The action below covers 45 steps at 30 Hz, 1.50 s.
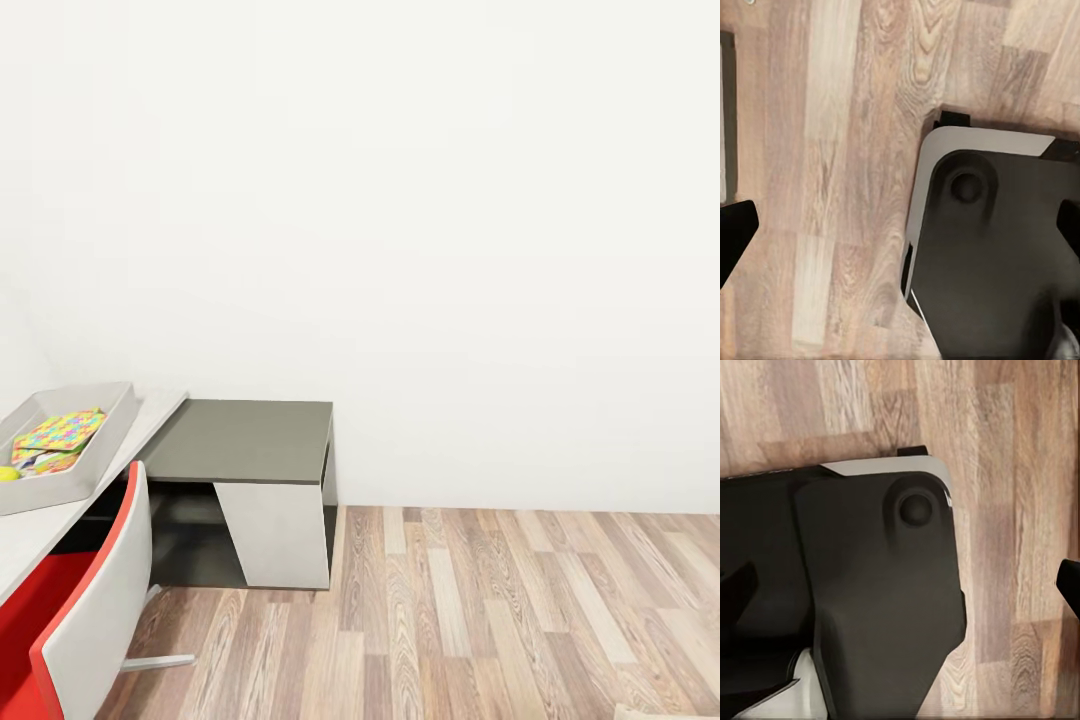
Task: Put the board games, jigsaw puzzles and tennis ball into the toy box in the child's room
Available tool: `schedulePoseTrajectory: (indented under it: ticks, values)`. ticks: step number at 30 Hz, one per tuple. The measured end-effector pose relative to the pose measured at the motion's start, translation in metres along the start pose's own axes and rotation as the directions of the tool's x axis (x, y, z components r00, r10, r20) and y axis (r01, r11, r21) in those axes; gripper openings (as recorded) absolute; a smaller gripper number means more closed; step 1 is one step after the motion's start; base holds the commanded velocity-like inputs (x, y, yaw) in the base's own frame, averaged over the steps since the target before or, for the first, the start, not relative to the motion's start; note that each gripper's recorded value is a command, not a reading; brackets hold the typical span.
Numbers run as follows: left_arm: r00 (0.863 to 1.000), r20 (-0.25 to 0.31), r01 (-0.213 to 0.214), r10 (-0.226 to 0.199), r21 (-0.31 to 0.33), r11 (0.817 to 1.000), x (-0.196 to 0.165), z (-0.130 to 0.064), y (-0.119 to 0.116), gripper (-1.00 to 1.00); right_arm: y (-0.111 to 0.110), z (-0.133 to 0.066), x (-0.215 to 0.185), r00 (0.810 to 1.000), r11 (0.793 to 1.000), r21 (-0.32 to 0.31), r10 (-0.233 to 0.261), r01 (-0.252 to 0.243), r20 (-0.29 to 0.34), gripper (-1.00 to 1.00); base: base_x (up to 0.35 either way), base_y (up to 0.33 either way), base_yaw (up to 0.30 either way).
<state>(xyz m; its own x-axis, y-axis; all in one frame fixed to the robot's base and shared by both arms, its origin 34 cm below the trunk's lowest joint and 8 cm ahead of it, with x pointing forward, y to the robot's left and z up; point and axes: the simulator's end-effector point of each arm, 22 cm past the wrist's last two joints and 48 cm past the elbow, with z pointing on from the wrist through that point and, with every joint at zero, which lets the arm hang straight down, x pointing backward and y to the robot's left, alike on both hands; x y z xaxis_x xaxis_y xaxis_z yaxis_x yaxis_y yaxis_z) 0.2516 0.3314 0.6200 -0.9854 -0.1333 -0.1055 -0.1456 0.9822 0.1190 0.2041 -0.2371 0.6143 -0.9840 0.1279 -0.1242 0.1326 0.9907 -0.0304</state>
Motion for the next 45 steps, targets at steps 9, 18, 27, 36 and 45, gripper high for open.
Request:
schedulePoseTrajectory:
  ticks: [9, 18, 27, 36, 45]
  values:
    - [1.000, -0.024, -0.008, 0.008, -0.004, 1.000, 0.021, 0.000, 0.003, 1.00, -0.005, 0.000, 0.002, 1.000, 1.000, 0.007, -0.005, 0.005, -0.002, 1.00, 0.000, 0.000, 0.000]
    - [0.999, -0.031, -0.010, 0.010, -0.003, 1.000, 0.027, 0.000, 0.002, 1.00, -0.006, 0.000, 0.002, 1.000, 1.000, 0.009, 0.000, 0.001, -0.003, 1.00, 0.000, 0.000, 0.000]
    - [0.999, -0.037, -0.014, 0.014, 0.002, 1.000, 0.056, -0.002, -0.002, 1.00, -0.008, 0.000, 0.002, 1.000, 1.000, 0.013, -0.001, 0.001, -0.006, 1.00, 0.000, 0.000, 0.000]
    - [0.998, -0.056, -0.017, 0.017, -0.004, 1.000, 0.089, -0.005, 0.002, 1.00, -0.053, 0.001, 0.003, 1.000, 0.997, 0.072, -0.011, 0.012, -0.006, 1.00, 0.000, 0.000, 0.000]
    - [0.997, -0.071, -0.016, 0.016, -0.004, 1.000, 0.099, -0.006, 0.002, 1.00, -0.066, -0.001, 0.017, 1.000, 0.996, 0.089, -0.015, 0.017, -0.022, 1.00, 0.000, 0.000, 0.000]
